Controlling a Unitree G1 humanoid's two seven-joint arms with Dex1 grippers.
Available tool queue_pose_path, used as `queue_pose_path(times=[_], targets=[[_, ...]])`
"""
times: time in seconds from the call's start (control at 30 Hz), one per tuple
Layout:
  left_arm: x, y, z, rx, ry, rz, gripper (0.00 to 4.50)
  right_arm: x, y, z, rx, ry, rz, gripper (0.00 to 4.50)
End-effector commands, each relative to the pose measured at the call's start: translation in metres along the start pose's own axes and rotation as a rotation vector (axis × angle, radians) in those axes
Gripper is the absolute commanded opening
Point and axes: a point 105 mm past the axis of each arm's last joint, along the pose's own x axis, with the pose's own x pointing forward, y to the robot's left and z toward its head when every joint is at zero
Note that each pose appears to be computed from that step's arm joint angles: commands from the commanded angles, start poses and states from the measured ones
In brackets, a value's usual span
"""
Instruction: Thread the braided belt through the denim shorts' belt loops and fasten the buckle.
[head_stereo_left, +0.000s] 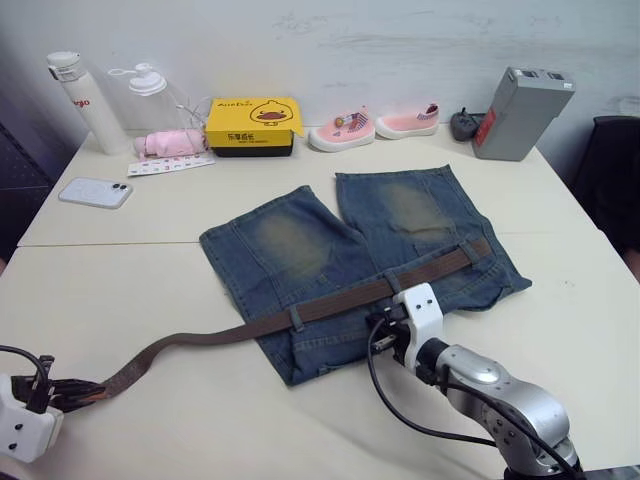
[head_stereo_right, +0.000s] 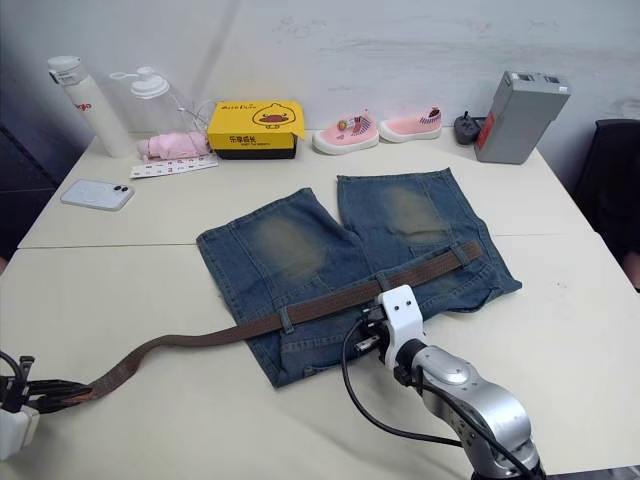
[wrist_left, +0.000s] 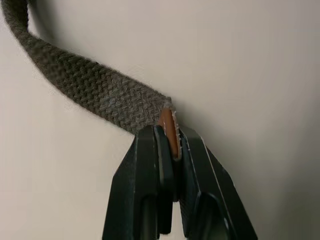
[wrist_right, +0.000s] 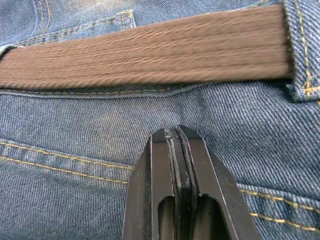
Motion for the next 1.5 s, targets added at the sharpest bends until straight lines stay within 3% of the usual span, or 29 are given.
queue_pose_path(times=[0.03,0.2,0.3,0.53,0.63,0.77,0.87,0.97,1.1,1.13,1.27,1.37,1.5], targets=[[0.011,0.020,0.005,0.022,-0.051,0.122,1.66,0.003,0.005,-0.001,0.006,0.007,0.031,0.00],[0.020,0.055,0.027,0.122,-0.171,0.227,3.66,0.005,0.002,-0.003,0.006,0.021,0.029,0.00],[0.020,0.071,0.052,0.214,-0.278,0.230,4.39,0.005,0.001,-0.004,-0.004,0.034,0.034,0.00],[0.027,0.097,0.114,0.211,-0.479,0.192,4.39,0.004,0.001,-0.001,-0.006,0.039,0.053,0.00],[0.044,0.114,0.144,0.046,-0.574,0.197,4.39,-0.002,-0.002,0.011,-0.002,-0.004,0.056,0.00],[0.059,0.131,0.165,-0.128,-0.652,0.208,4.39,-0.016,-0.011,0.028,-0.023,-0.052,0.061,0.00],[0.080,0.135,0.188,-0.233,-0.756,0.131,4.50,-0.047,-0.024,0.061,-0.096,-0.123,0.149,0.90],[0.100,0.136,0.206,-0.277,-0.830,-0.006,4.50,-0.078,-0.032,0.089,-0.243,-0.136,0.271,2.39],[0.118,0.134,0.218,-0.320,-0.861,-0.132,4.50,-0.090,-0.056,0.081,-0.483,0.003,0.278,4.26],[0.126,0.138,0.219,-0.315,-0.856,-0.128,4.50,-0.090,-0.069,0.072,-0.571,0.065,0.248,4.45],[0.150,0.144,0.224,-0.326,-0.829,-0.184,4.50,-0.087,-0.112,0.047,-0.853,0.255,0.167,4.45],[0.173,0.140,0.218,-0.259,-0.729,-0.194,4.50,-0.077,-0.141,0.042,-1.069,0.328,0.062,4.45],[0.187,0.135,0.205,-0.224,-0.635,-0.174,4.50,-0.067,-0.162,0.030,-1.175,0.414,-0.003,4.45]])
